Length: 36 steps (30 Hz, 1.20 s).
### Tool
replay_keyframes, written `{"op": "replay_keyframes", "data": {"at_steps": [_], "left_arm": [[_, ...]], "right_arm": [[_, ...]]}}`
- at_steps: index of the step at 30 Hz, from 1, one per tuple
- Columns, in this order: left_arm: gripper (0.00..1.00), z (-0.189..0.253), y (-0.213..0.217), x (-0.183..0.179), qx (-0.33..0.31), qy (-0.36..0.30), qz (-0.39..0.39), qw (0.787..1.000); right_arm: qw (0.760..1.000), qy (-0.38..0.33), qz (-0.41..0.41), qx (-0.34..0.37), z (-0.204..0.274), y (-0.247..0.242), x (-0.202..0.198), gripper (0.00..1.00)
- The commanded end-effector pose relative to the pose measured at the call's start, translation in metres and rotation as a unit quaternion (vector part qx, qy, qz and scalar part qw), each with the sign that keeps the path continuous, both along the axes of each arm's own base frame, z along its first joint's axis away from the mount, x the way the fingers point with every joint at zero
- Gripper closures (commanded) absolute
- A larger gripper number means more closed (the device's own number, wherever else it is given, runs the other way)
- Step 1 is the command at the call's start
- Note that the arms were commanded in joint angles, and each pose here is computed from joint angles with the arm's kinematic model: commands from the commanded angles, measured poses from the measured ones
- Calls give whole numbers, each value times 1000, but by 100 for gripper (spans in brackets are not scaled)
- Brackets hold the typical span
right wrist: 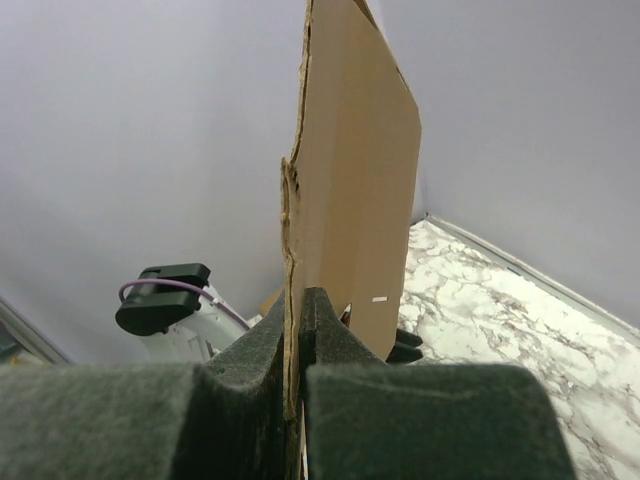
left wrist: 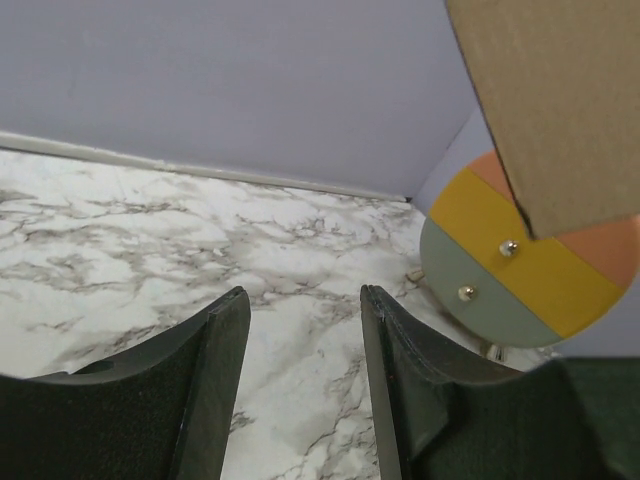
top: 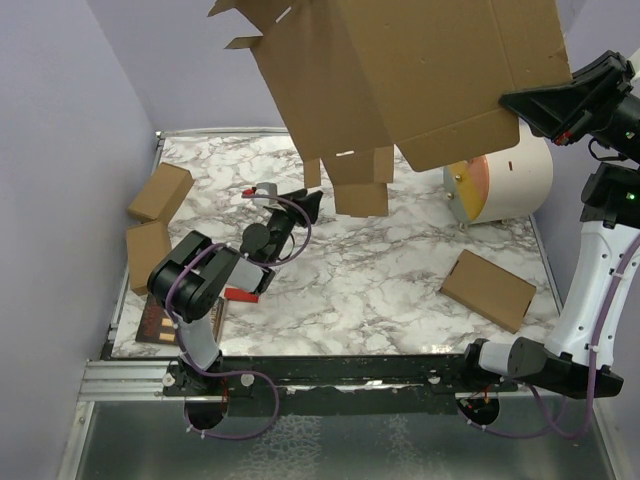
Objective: Fold the paper box
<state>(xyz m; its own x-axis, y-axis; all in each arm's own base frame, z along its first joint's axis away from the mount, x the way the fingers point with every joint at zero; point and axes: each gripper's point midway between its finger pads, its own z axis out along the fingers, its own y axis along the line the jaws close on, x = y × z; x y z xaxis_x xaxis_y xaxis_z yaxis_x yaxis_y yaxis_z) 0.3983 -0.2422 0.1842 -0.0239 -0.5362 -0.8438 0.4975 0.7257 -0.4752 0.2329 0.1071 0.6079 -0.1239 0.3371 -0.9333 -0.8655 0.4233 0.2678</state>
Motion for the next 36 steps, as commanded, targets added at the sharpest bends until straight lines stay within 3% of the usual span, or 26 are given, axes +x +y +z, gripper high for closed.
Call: {"op": "replay_keyframes", "data": {"at_steps": [1, 14, 23, 36], "left_arm": [[49, 85, -2, -15, -87, -129, -30, 987], [39, 149, 17, -36, -113, -200, -63, 971], [31, 164, 26, -33, -146, -202, -57, 967], [27, 180, 37, -24, -200, -196, -35, 959]], "right_arm": [[1000, -25, -7, 0, 12, 2, -12, 99], [1000, -15, -7, 4, 7, 0, -7, 99], [1000, -10, -6, 4, 5, 1, -9, 99], [1000, -12, -5, 4, 8, 3, -15, 99]]}}
